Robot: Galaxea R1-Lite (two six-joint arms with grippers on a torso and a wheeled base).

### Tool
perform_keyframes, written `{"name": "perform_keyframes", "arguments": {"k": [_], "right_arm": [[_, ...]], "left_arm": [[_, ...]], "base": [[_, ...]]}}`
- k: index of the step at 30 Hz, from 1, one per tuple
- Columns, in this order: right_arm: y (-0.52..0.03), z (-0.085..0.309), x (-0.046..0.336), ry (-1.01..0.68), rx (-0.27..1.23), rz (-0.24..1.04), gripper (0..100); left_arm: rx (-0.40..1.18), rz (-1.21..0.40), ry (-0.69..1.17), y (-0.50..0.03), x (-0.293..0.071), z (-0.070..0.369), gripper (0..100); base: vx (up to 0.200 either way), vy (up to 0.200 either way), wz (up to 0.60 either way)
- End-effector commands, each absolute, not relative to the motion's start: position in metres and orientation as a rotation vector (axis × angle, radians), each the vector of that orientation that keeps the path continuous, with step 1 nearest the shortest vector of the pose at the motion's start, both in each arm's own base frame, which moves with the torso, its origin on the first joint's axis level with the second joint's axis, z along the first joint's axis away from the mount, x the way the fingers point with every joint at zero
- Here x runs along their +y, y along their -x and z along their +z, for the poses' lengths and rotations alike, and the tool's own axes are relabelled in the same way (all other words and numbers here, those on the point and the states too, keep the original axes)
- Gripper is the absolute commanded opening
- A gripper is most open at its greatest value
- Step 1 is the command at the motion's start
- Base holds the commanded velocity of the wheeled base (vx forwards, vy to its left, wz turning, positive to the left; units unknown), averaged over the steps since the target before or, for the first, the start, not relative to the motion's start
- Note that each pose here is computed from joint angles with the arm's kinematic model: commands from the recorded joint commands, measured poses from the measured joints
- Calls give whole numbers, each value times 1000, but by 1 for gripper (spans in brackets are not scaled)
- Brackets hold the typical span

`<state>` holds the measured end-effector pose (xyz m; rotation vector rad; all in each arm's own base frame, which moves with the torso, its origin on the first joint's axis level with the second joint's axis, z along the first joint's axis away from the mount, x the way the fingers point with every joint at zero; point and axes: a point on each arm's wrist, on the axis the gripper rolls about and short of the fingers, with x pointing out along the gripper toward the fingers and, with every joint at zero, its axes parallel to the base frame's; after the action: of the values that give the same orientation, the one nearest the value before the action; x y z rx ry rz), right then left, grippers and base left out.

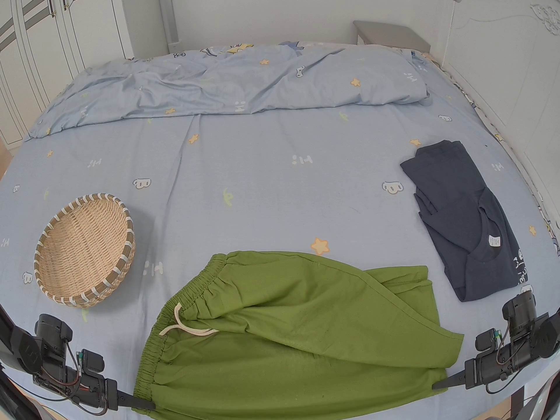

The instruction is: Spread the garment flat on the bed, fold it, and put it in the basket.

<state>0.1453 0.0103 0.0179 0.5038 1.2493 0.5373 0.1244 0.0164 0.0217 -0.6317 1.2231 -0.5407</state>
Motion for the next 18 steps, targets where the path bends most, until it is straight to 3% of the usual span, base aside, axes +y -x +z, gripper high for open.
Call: {"name": "perform_keyframes", "arguments": {"k": [1,11,17,18], "right_arm": [[-145,16,11,-509,1263,539,100],[-145,19,7,-514,1230,529,100],[-140,34,4,-495,1126,523,100],[-138,43,0,-485,1066,509,100]], "left_arm": [[1225,-543,634,-124,16,21,100],[1175,-528,618,-125,19,29,100],[1066,-492,604,-121,19,57,100],[1019,-465,625,-121,19,81,100]], "base": [[0,0,0],[0,0,0],[0,0,0],[0,0,0]]}}
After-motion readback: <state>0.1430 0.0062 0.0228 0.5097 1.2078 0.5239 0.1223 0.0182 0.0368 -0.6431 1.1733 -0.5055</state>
